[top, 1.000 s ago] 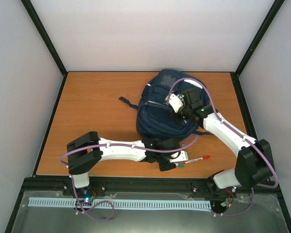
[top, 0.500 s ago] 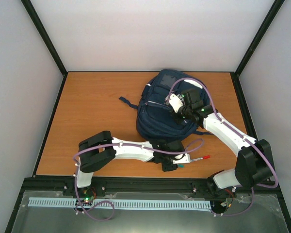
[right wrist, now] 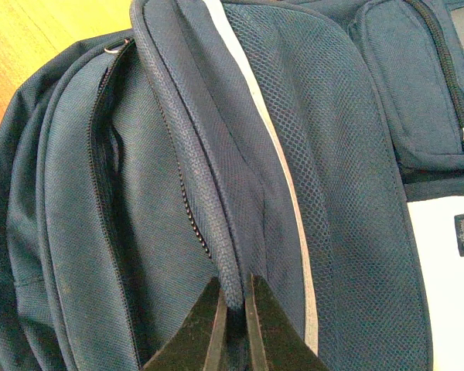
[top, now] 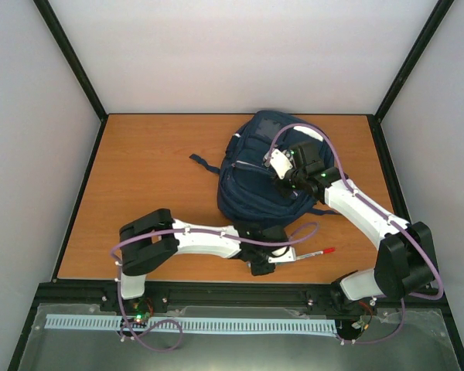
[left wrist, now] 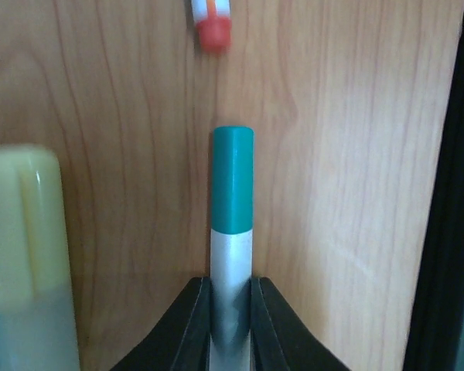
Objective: Pack the student bag
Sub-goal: Move the stationery to the center of the board, then pick up the stationery from the center of the board.
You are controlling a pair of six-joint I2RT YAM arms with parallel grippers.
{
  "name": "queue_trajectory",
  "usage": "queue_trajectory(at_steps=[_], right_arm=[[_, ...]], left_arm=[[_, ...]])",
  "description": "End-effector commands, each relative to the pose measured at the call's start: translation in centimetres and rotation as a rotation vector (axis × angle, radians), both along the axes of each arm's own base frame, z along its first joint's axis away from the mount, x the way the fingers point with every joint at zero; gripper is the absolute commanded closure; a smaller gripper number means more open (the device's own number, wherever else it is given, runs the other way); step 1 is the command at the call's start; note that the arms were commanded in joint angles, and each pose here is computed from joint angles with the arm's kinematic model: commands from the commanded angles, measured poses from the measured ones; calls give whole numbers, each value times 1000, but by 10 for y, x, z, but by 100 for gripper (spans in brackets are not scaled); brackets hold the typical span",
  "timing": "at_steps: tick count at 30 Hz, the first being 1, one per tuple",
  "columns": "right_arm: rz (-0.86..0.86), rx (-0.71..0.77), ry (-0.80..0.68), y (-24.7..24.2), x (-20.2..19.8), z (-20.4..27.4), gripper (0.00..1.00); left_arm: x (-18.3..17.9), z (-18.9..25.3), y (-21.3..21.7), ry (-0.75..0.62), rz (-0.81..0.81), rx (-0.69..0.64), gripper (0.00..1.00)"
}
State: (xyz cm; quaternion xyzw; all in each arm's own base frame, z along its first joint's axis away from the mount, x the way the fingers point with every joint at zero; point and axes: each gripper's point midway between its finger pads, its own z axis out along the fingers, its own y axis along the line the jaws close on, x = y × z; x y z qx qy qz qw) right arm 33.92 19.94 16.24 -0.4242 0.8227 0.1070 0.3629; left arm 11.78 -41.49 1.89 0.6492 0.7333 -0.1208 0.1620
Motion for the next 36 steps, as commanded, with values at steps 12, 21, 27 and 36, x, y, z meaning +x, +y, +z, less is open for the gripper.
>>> queue_trajectory(at_steps=[12, 21, 27, 36], right_arm=[[-2, 17, -21, -1, 5, 5, 97], [-6, 19, -22, -3, 4, 6, 97], [-5, 19, -18, -3, 5, 5, 97], [-7, 19, -16, -4, 5, 5, 97]], left_arm=[[-20, -7, 100, 67, 292, 184, 73], [-13, -17, 111, 34, 326, 343, 75], [-16, -27, 110, 56, 314, 375, 85], [-15, 13, 95, 67, 343, 250, 94]])
